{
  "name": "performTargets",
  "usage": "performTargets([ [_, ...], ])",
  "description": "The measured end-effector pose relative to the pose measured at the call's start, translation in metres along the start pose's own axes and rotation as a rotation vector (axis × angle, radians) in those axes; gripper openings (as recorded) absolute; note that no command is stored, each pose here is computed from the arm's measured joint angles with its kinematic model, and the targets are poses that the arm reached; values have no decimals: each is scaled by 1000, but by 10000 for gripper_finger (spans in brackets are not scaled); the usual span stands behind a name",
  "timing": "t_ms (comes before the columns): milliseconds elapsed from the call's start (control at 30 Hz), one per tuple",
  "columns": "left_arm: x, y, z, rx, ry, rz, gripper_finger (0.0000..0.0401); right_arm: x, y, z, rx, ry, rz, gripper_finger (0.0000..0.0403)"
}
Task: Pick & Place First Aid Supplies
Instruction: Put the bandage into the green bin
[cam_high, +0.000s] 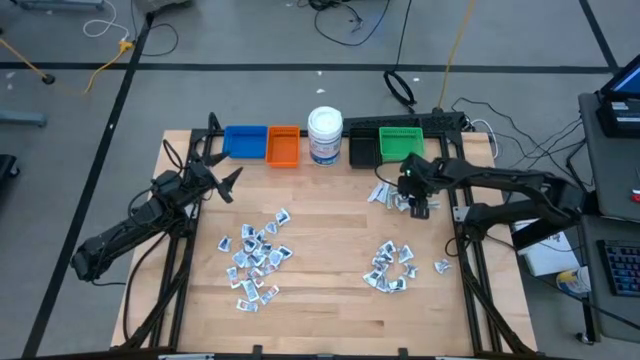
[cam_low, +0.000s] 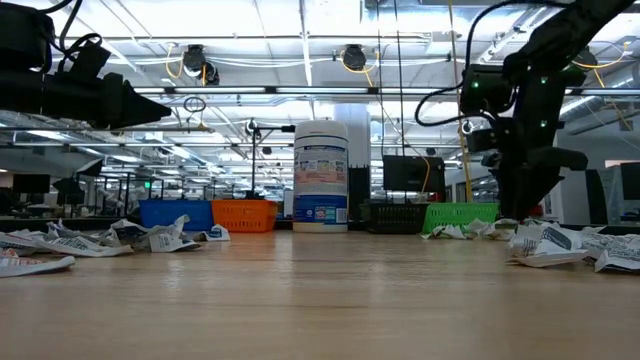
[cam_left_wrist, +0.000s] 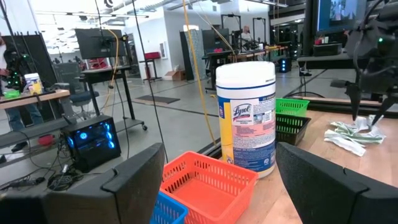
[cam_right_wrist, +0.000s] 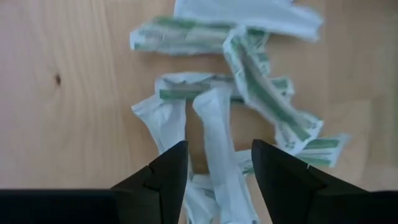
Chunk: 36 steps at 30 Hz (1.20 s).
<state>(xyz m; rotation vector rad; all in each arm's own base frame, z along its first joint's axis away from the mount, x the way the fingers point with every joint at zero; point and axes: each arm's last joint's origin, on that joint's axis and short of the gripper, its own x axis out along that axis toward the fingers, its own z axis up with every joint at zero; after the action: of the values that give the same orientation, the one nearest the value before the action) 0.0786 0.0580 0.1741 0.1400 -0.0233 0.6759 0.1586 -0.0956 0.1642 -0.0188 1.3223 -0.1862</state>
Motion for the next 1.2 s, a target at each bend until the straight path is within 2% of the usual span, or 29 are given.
performTargets([
  [200, 0, 0, 0, 0, 0, 0, 310, 14, -1, 3, -2, 47, 21, 163],
  [500, 0, 0, 0, 0, 0, 0, 310, 13, -1, 2, -3, 49, 17, 79],
  [867, 0, 0, 0, 0, 0, 0, 310, 2, 0, -1, -2, 26, -15, 8],
  [1200, 0, 0, 0, 0, 0, 0, 310, -30, -7, 14, 18, -28, -40, 3],
])
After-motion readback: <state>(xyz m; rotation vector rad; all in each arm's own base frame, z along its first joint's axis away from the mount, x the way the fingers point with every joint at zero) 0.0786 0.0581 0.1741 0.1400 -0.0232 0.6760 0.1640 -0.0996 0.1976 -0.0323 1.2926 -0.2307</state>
